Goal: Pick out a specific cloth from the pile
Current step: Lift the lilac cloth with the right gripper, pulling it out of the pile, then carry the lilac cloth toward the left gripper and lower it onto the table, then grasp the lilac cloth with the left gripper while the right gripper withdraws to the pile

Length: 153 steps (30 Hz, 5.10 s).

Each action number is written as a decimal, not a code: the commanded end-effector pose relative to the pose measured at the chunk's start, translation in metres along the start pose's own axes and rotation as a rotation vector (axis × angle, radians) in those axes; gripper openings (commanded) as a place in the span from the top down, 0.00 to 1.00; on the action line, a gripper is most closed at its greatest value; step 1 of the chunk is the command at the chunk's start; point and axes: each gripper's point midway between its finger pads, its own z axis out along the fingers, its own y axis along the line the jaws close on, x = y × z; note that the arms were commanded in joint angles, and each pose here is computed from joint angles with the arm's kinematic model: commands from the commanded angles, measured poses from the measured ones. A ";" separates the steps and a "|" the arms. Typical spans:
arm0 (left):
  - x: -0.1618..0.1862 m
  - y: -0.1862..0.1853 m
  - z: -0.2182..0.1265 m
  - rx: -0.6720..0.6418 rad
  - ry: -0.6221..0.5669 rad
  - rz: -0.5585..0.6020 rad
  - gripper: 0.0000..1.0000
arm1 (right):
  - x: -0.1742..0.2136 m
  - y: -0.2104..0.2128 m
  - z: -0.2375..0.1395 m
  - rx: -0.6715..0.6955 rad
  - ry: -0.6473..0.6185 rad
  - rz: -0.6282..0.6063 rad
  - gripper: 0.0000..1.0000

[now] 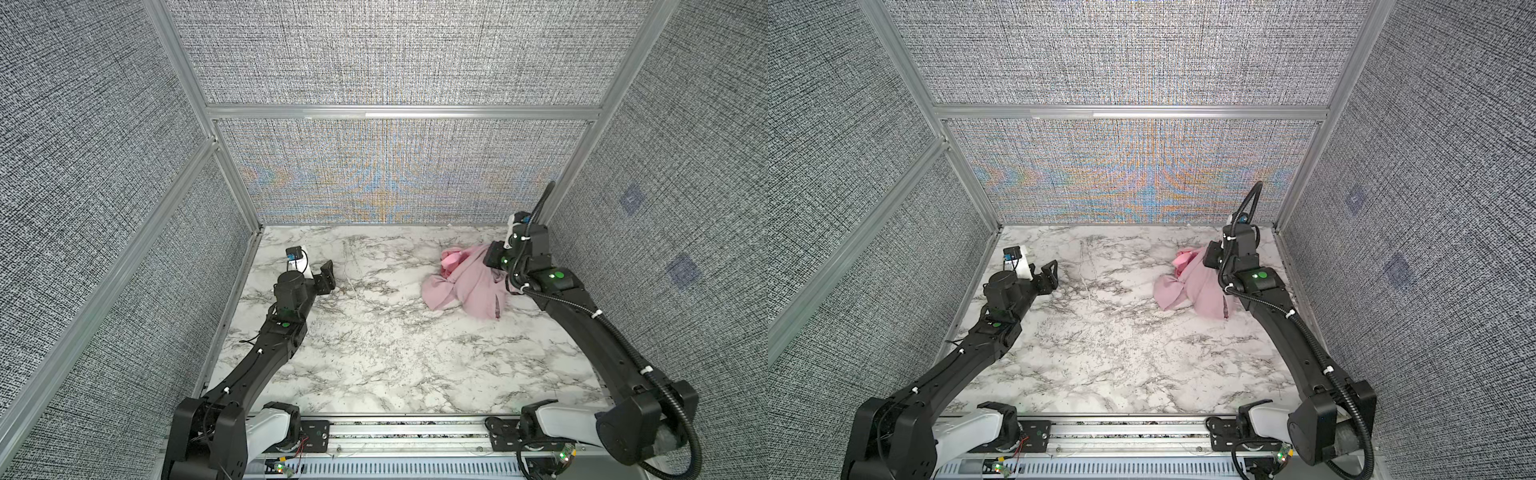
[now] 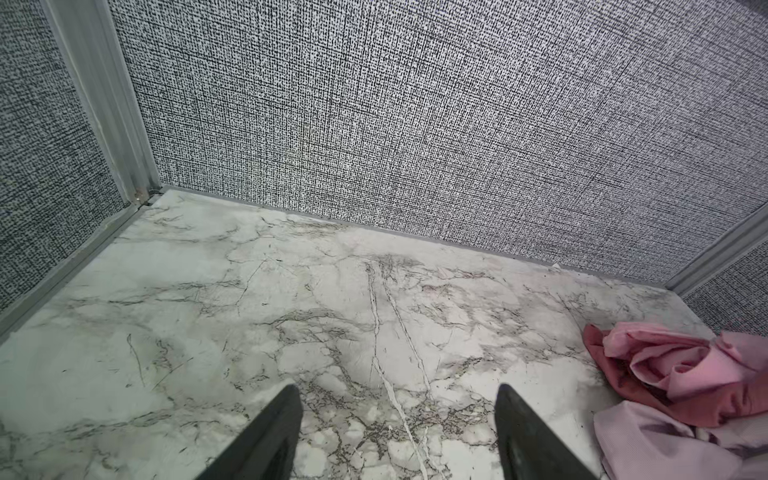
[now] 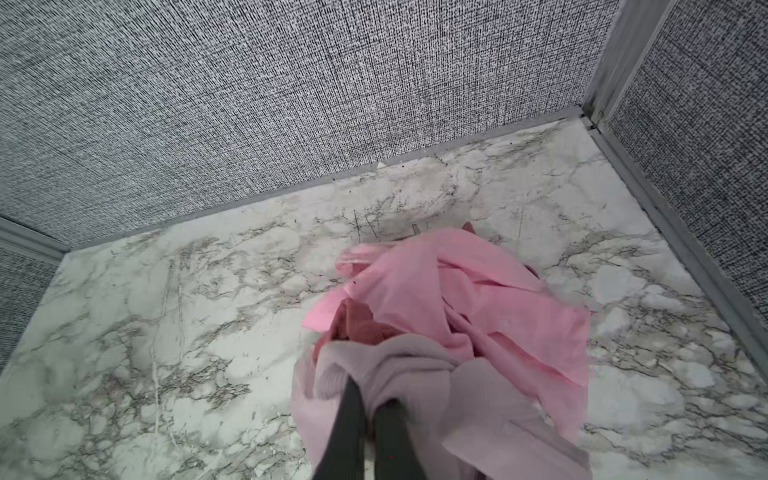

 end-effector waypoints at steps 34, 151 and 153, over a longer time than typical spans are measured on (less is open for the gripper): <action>-0.110 0.004 -0.070 -0.192 -0.031 0.039 0.25 | -0.111 0.229 -0.147 -0.868 -0.097 -0.241 1.00; 0.038 -0.077 0.007 -0.093 0.419 0.179 1.00 | 0.111 0.101 -0.012 -0.437 0.172 -0.080 0.28; 0.017 -0.081 0.001 -0.072 0.352 0.185 1.00 | 0.112 0.101 -0.012 -0.437 0.173 -0.079 0.28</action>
